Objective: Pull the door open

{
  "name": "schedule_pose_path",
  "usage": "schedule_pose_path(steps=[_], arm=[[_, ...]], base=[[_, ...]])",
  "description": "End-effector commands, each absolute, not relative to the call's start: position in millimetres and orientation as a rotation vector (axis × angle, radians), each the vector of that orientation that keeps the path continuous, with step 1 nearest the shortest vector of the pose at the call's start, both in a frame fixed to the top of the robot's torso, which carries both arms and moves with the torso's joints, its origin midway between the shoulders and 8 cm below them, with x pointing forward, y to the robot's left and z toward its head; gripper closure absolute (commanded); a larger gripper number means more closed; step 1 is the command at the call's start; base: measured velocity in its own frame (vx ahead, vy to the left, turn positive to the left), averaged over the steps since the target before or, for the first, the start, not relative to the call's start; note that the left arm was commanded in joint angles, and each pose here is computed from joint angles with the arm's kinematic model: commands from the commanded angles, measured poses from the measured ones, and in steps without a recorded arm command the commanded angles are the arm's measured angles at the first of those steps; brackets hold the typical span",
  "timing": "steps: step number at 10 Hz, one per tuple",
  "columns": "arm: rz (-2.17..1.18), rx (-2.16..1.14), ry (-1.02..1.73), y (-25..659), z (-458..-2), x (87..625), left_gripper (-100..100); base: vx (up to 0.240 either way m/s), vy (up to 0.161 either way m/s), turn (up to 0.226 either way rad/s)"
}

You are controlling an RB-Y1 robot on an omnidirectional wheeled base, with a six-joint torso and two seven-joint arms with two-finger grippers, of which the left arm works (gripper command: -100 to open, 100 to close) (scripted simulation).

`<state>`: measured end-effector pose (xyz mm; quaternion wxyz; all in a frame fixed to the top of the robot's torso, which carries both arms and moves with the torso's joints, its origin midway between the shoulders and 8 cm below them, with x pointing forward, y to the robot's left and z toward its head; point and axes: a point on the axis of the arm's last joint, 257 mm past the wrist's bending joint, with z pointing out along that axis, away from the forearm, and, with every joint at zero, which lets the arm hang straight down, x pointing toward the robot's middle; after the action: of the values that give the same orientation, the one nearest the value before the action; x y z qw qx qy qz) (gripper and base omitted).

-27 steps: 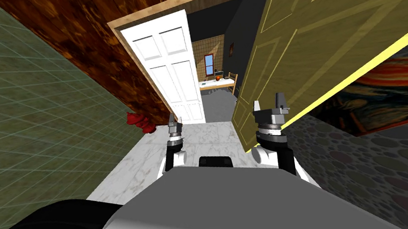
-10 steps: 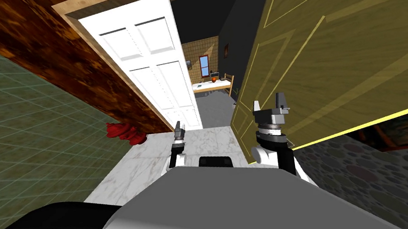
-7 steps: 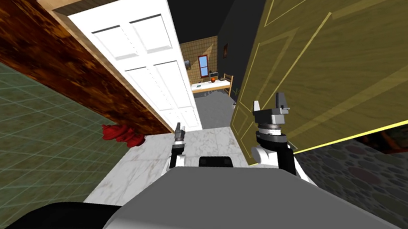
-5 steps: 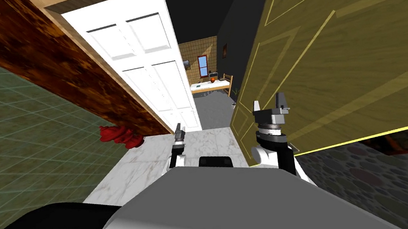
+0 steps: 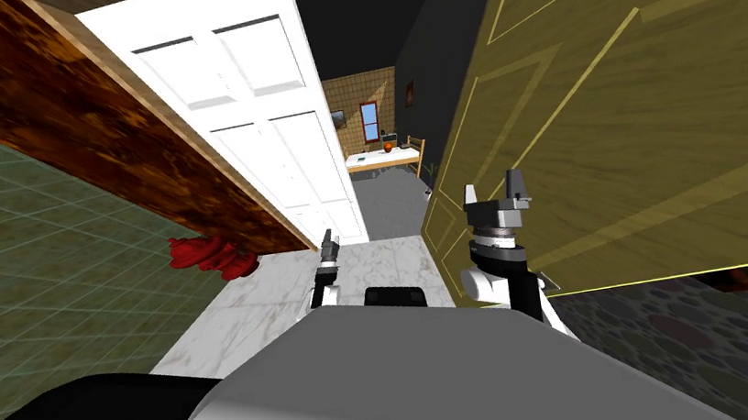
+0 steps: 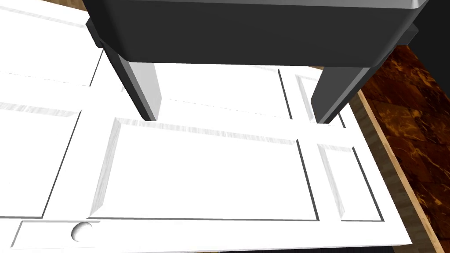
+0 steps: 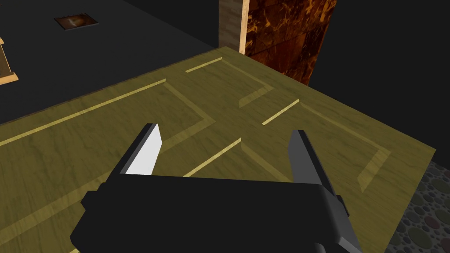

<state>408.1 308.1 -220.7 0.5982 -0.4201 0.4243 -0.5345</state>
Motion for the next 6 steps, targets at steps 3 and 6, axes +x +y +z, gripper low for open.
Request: schedule_pose_path(steps=[3, 6], arm=[[-1.226, -1.009, 1.001, 317, -244, 406, -100], [-1.213, -1.038, 1.014, 325, -261, 404, -100]], base=[[0.104, -0.004, -0.034], [0.100, -0.007, -0.035]])
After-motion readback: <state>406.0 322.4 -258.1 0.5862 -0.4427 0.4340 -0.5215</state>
